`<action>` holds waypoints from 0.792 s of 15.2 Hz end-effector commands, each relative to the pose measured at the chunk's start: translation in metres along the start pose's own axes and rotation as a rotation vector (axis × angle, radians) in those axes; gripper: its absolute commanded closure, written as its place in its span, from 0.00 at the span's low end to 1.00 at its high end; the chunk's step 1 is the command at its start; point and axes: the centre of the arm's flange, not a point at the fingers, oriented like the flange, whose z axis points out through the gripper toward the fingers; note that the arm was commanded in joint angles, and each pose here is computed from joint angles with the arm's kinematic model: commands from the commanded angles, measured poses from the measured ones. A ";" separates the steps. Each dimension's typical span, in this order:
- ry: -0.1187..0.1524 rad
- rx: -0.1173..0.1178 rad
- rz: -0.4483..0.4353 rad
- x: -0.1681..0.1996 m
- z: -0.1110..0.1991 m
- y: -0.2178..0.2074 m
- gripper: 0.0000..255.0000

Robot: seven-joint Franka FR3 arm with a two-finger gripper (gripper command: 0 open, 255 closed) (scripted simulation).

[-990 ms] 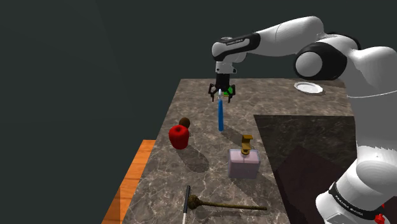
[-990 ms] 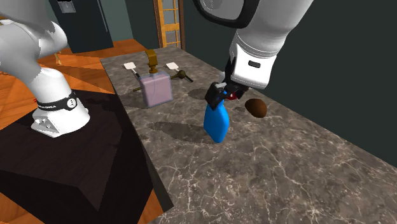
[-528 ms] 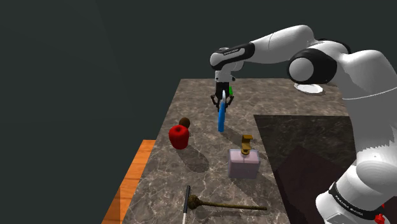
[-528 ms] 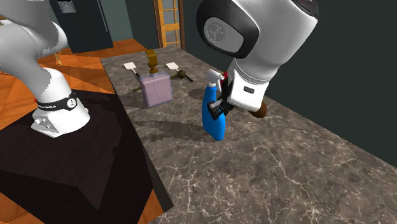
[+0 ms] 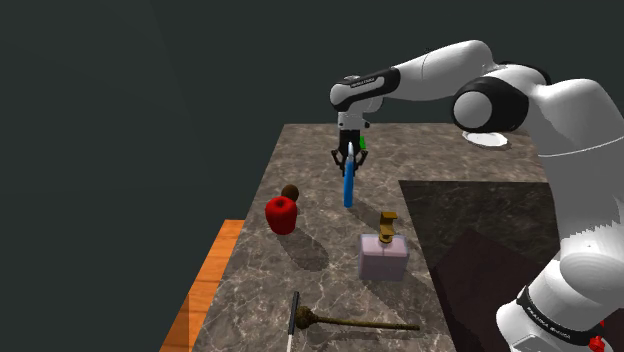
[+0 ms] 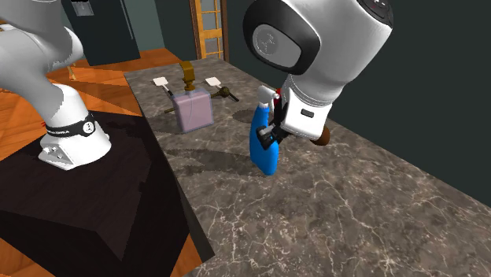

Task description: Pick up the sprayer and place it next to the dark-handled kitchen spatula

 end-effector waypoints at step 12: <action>-0.010 -0.007 0.002 -0.032 -0.051 0.000 1.00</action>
